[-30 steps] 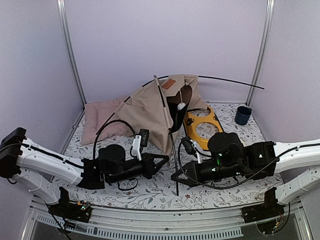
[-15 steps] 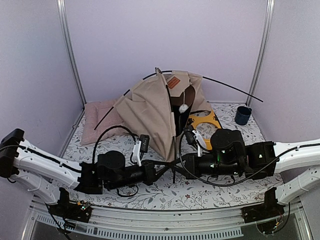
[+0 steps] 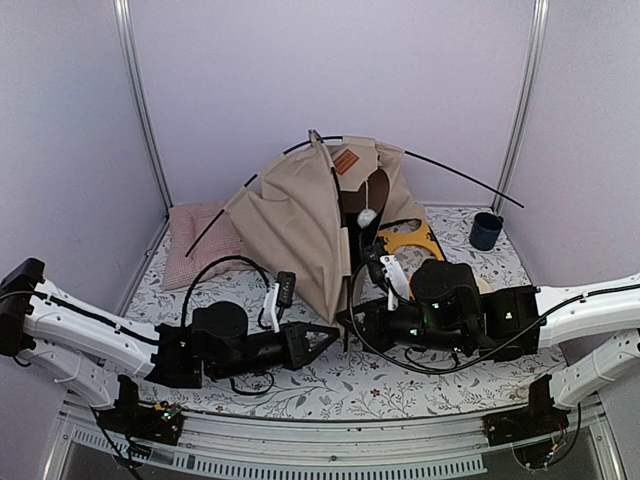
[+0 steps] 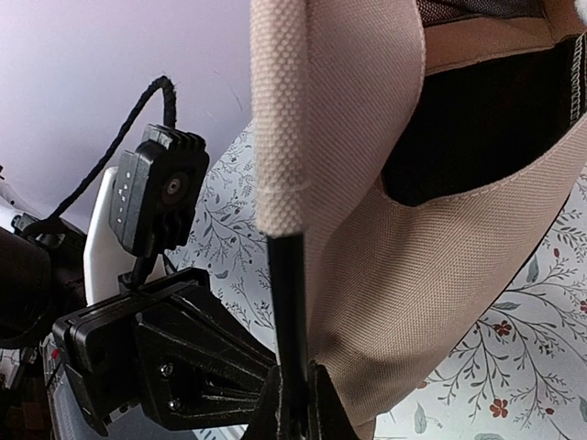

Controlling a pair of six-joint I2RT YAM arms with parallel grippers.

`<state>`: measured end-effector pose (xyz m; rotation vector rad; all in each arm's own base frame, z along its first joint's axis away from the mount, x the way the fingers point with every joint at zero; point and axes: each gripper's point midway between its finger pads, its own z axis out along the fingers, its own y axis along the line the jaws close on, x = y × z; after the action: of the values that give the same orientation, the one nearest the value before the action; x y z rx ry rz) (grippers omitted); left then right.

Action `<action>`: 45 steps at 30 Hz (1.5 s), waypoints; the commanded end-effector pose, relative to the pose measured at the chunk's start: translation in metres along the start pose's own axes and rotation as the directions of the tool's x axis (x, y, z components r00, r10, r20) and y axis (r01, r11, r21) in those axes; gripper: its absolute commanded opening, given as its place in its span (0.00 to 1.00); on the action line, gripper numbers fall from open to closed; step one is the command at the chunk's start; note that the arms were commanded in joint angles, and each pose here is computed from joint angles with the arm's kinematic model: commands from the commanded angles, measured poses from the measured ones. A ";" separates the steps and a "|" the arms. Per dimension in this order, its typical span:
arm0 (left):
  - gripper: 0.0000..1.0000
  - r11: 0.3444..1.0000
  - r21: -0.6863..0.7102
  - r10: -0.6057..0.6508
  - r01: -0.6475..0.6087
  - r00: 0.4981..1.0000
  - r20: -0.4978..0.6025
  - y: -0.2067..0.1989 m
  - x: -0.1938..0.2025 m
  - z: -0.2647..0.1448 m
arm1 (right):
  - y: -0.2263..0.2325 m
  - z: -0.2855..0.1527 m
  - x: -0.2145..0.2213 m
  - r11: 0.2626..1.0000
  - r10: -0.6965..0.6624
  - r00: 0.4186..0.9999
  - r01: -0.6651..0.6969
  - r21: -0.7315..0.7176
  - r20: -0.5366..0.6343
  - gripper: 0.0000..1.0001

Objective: Set up the pet tent

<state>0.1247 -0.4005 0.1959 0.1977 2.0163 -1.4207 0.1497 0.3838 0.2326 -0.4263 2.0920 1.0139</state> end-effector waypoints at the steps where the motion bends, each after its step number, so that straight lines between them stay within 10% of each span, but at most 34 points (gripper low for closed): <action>1: 0.00 1.000 -0.019 0.018 -0.025 0.956 -0.292 0.013 0.075 -0.013 | 0.007 -0.020 -0.101 0.997 0.071 0.933 -0.080 0.011 0.354 0.00; 45: 0.00 0.997 0.006 -0.073 0.079 0.948 -0.311 -0.013 0.063 -0.017 | -0.017 0.006 -0.081 0.995 -0.022 0.952 -0.010 0.103 0.306 0.00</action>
<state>0.1186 -0.3974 0.1882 0.1932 2.1084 -1.4086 0.1647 0.3897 0.2213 -0.4899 2.0623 0.9011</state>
